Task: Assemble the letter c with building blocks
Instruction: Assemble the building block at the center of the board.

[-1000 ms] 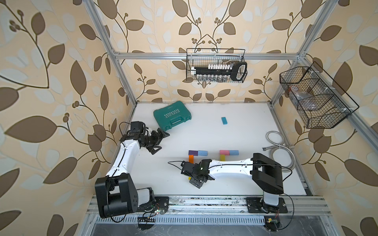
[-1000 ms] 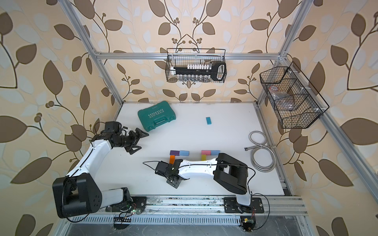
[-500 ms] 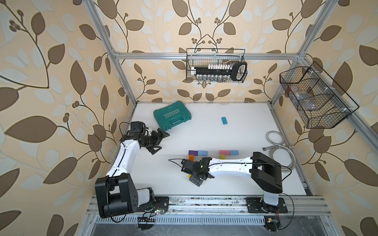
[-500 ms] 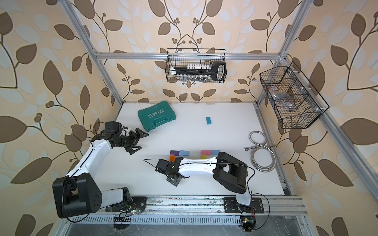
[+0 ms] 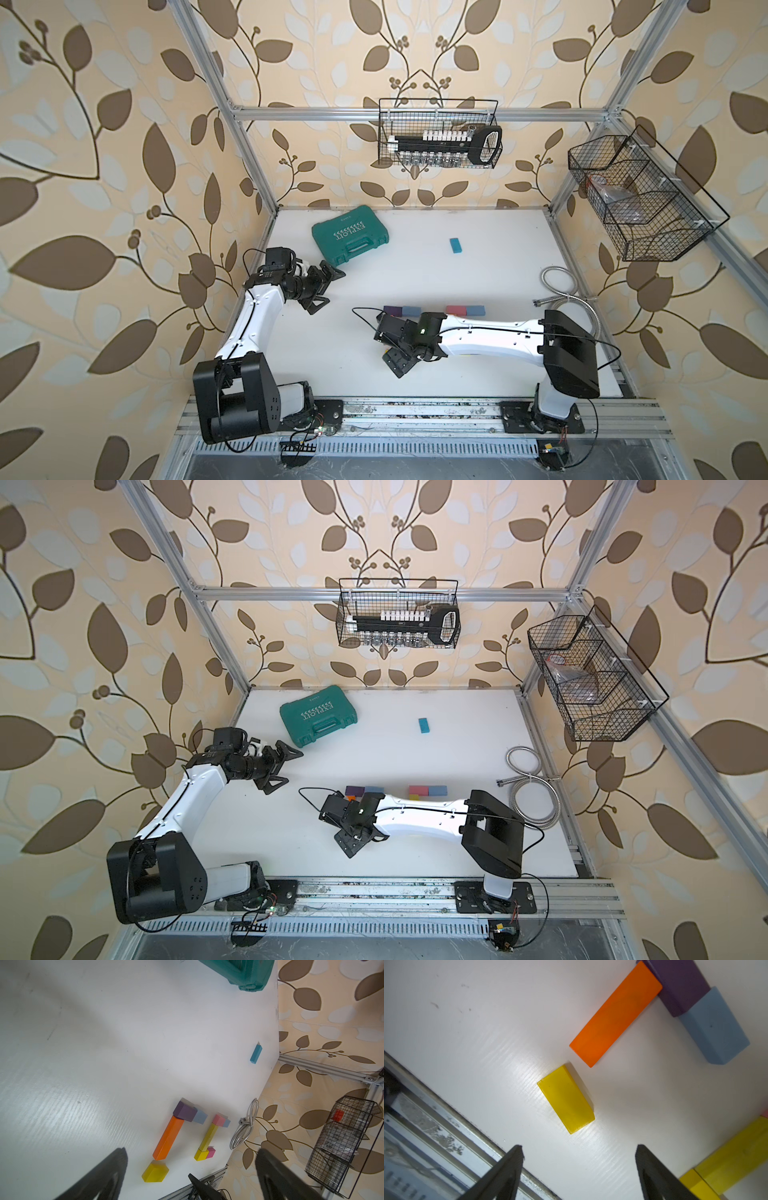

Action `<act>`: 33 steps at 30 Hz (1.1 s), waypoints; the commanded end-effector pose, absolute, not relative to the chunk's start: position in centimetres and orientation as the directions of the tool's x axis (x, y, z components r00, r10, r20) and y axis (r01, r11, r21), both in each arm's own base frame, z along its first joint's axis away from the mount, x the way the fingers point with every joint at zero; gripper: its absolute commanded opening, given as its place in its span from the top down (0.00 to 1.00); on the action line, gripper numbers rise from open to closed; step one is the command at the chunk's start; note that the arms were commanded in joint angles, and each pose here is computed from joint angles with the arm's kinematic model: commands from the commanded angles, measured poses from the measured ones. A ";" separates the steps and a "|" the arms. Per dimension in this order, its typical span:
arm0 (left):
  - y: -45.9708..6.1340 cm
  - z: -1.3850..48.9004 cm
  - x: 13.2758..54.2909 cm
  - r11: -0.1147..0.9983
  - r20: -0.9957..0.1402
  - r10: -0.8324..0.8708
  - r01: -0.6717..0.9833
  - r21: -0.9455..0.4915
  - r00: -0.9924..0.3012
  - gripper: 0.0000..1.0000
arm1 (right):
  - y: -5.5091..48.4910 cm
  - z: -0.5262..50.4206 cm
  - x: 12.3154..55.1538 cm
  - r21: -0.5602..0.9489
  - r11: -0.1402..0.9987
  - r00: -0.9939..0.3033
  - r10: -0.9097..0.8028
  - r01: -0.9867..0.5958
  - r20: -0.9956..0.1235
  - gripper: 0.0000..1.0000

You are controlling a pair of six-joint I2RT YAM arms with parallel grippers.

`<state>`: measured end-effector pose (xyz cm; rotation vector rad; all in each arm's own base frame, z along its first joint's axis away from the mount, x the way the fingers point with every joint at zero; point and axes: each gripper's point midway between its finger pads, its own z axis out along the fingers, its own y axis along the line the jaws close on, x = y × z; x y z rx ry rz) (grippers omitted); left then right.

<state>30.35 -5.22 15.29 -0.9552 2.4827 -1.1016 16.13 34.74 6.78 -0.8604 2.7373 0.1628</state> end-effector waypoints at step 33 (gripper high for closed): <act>-5.6 16.7 29.4 0.491 0.008 -0.655 -0.435 -0.755 -0.755 0.01 | 38.2 2.5 15.0 0.452 0.892 -0.999 0.035 0.014 -0.039 0.16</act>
